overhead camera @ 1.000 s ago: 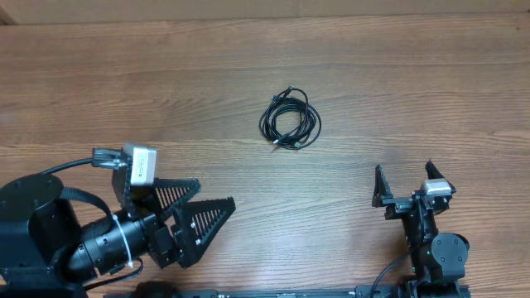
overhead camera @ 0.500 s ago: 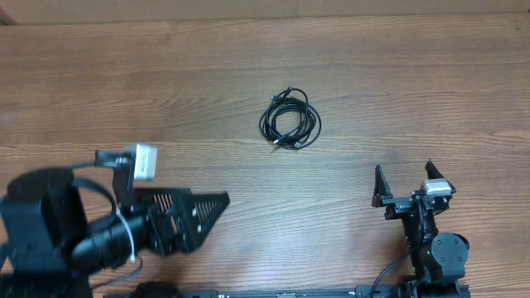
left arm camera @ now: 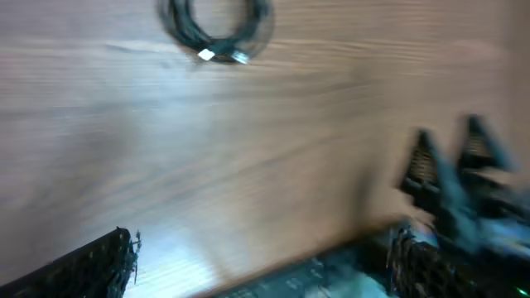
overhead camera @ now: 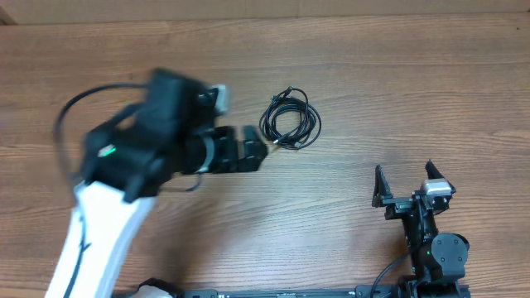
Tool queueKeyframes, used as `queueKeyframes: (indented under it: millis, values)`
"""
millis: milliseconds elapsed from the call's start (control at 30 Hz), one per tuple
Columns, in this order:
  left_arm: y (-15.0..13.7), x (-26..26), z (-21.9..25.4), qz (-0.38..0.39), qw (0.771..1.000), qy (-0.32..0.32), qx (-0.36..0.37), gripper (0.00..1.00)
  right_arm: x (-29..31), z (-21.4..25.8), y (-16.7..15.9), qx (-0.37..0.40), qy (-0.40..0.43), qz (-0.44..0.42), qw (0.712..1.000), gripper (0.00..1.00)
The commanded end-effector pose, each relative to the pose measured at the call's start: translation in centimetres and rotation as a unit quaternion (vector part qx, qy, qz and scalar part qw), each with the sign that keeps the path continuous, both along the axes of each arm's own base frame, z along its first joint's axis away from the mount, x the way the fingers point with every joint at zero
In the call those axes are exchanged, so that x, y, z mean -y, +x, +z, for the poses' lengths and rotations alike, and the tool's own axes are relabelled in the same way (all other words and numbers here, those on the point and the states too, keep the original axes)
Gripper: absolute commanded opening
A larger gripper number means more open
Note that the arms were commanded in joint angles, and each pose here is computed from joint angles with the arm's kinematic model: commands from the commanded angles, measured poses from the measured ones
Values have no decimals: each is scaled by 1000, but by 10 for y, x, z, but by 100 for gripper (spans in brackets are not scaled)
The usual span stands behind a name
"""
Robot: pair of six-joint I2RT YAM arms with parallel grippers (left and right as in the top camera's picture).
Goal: Untangle cables
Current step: 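Move the left gripper over the black cable coil and grasp it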
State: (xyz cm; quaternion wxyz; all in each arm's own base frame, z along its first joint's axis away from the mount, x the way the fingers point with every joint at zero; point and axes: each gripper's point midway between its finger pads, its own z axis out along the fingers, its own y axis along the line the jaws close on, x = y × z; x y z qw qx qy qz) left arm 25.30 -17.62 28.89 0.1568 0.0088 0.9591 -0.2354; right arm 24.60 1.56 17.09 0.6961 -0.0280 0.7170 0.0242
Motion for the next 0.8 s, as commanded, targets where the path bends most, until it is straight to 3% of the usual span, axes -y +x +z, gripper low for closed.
queueKeyframes:
  millis: [0, 333, 600, 767]
  values:
    - [34, -6, -14, 60, 993, 90, 40, 100, 2, -1, 0, 3, -1, -6, 1000, 100]
    - [73, 20, -83, 49, 990, 127, -25, 100, 2, -1, 0, 3, -1, -6, 1000, 100]
    - [70, 59, -140, 5, 988, 83, -132, 99, 2, -1, 0, 3, -1, -6, 1000, 100]
    - [69, 60, -163, 3, 982, 97, -163, 100, 2, -1, 0, 3, -1, -6, 1000, 100]
